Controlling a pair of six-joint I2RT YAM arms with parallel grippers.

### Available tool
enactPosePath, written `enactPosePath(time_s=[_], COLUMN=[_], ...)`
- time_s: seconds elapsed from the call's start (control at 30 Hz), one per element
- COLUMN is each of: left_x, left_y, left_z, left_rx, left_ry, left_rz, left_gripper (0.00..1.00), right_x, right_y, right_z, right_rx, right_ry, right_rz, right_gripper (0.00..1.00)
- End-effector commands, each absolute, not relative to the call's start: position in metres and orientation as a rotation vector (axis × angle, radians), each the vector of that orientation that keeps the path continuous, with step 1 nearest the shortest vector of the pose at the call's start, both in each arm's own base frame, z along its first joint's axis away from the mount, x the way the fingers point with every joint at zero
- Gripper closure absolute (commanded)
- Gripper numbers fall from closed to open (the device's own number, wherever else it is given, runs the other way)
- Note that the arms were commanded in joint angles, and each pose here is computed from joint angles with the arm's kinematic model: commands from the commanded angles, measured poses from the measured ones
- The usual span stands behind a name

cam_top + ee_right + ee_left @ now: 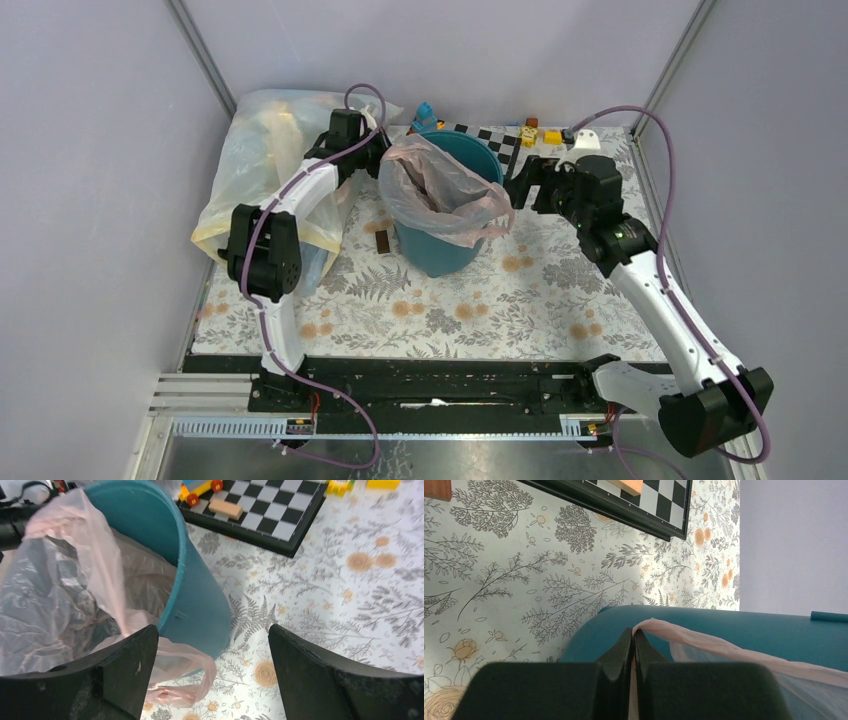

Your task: Put the trash bags into the trash bin

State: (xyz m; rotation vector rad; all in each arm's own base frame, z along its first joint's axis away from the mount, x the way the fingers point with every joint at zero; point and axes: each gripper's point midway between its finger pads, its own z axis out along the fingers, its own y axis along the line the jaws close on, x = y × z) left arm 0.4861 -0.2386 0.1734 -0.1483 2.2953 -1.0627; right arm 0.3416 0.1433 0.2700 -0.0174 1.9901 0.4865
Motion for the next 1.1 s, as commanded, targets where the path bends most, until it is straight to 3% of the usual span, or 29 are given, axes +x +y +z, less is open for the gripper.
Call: enactPosePath(time_s=[0.0, 0.23, 0.53, 0.87, 1.07], left_x=[0.491, 0.486, 0.487, 0.491, 0.494], left_y=[-0.226, -0.217, -0.212, -0.212, -0.211], left_z=[0.227, 0.238, 0.253, 0.246, 0.246], left_rx=[-0.141, -0.152, -0.163, -0.155, -0.151], left_ry=[2.176, 2.149, 2.122, 2.147, 2.147], left_rz=[-1.018, -0.980, -0.945, -0.931, -0.921], left_gripper=[0.96, 0.97, 0.98, 0.98, 0.99], right_x=[0.342, 0.343, 0.369, 0.378, 0.387], right_y=[0.139, 0.196, 0.256, 0.273, 0.270], right_z=[0.320, 0.368, 0.345, 0.325, 0.325], right_rx=[-0.069, -0.323, -0.511, -0.594, -0.574], right_ry=[1.844, 1.778, 1.911, 1.959, 1.954], right_rz=[0.444, 0.705, 0.755, 0.710, 0.665], right_gripper=[0.12, 0.33, 0.40, 0.44, 0.60])
